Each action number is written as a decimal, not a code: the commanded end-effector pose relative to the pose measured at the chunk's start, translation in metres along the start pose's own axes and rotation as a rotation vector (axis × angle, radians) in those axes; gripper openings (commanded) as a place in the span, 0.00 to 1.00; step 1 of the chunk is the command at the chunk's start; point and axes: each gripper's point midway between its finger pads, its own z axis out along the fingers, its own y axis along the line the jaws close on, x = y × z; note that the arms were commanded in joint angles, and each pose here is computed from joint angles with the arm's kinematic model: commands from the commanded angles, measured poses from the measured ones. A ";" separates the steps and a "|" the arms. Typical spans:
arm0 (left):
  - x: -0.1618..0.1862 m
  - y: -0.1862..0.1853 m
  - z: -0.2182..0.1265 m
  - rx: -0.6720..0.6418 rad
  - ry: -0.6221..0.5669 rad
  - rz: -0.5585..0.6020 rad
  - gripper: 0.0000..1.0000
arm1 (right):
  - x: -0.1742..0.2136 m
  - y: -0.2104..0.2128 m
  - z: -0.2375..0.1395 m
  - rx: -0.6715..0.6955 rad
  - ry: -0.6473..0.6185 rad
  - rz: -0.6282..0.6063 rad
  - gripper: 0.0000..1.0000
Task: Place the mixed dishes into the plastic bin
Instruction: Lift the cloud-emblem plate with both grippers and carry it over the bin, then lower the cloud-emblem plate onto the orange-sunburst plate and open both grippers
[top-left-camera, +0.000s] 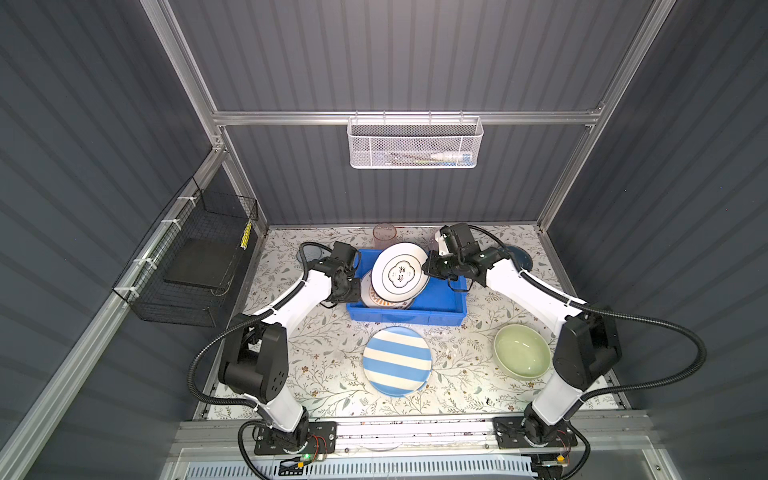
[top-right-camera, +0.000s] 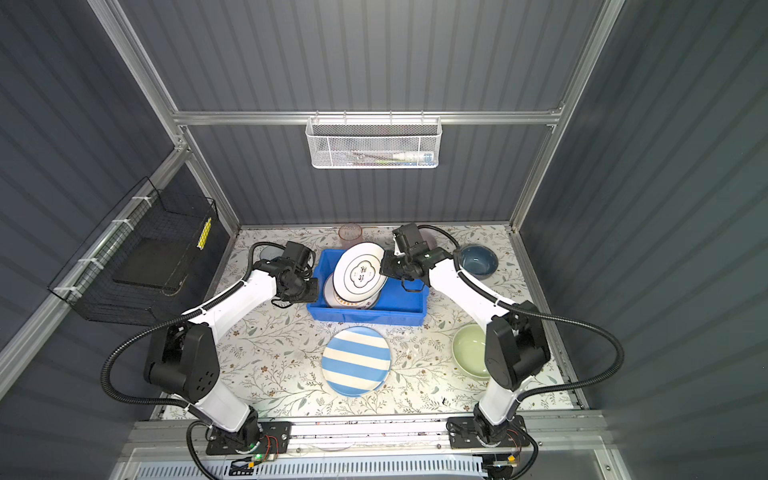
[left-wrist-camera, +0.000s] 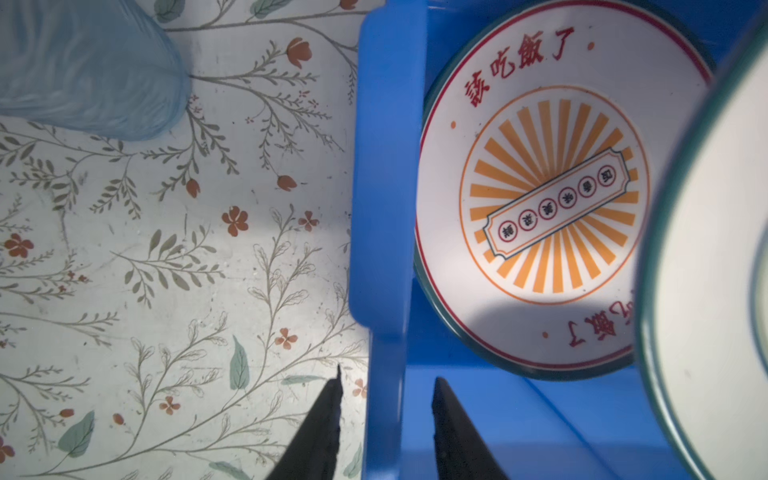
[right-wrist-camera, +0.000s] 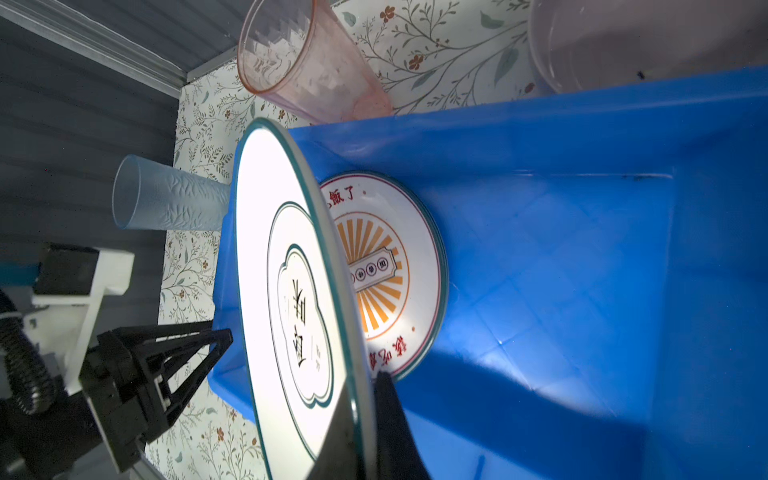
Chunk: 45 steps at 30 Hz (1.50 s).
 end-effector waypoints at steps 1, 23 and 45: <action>-0.006 -0.005 -0.001 0.022 0.001 0.023 0.36 | -0.017 0.019 0.012 -0.085 -0.025 0.014 0.00; 0.001 -0.004 0.007 0.018 0.036 0.010 0.26 | 0.020 0.001 0.093 -0.140 0.113 0.083 0.03; 0.002 -0.008 0.003 0.045 0.038 0.013 0.25 | 0.036 -0.033 0.098 0.011 0.134 0.064 0.51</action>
